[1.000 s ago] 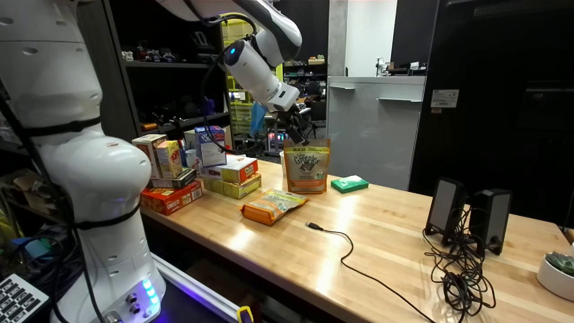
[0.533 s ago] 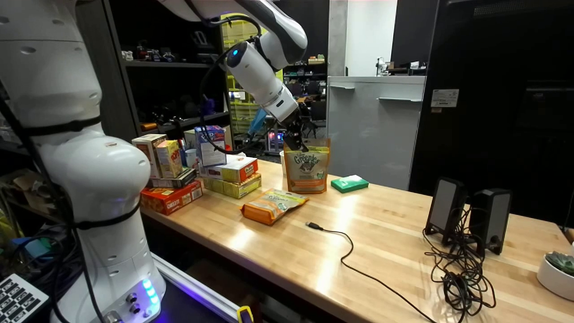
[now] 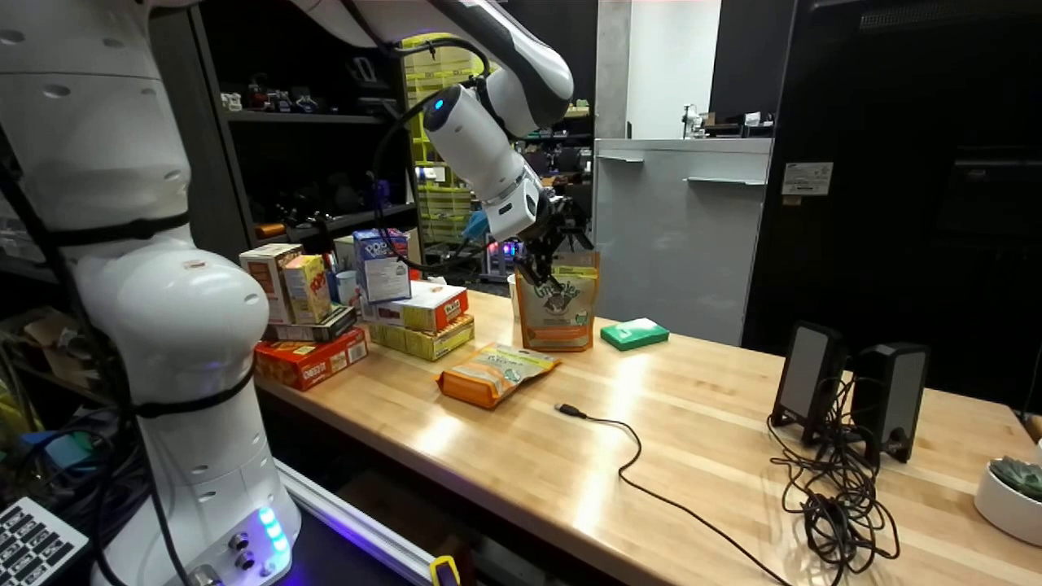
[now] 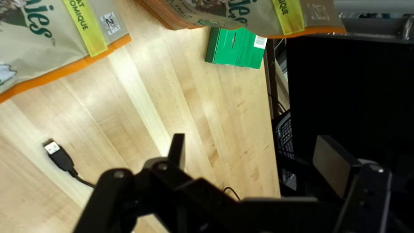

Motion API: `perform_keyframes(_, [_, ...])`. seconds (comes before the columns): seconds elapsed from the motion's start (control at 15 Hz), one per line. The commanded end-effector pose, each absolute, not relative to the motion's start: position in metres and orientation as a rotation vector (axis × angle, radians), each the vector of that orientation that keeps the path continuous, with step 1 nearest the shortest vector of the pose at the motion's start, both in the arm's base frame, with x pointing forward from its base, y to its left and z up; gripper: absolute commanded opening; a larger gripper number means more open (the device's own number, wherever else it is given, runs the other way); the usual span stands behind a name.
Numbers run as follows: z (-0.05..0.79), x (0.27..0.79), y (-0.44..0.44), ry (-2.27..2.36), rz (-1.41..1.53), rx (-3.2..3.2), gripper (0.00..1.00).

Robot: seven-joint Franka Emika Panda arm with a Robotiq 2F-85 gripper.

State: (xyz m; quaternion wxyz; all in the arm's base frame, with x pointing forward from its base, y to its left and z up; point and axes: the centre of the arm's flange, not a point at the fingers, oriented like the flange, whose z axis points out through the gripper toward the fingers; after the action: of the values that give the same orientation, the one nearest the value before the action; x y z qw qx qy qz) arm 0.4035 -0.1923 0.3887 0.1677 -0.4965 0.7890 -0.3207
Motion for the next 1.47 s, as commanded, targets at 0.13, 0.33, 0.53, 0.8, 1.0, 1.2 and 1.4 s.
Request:
perform_keyframes(0.13, [0.454,0.417,-0.194,2.450,-0.795,-1.059,1.00])
perform_keyframes(0.33, [0.444,0.415,-0.201,2.526,-0.740,-0.865,1.00])
perform_keyframes(0.53, [0.435,0.412,-0.207,2.583,-0.683,-0.665,1.00])
perform_keyframes(0.8, [0.422,0.405,-0.213,2.639,-0.601,-0.402,1.00])
perform_keyframes(1.0, [0.412,0.396,-0.213,2.664,-0.533,-0.200,1.00])
perform_keyframes(1.2, [0.402,0.387,-0.211,2.675,-0.463,0.002,1.00])
perform_keyframes(1.4, [0.392,0.379,-0.207,2.673,-0.392,0.145,1.00])
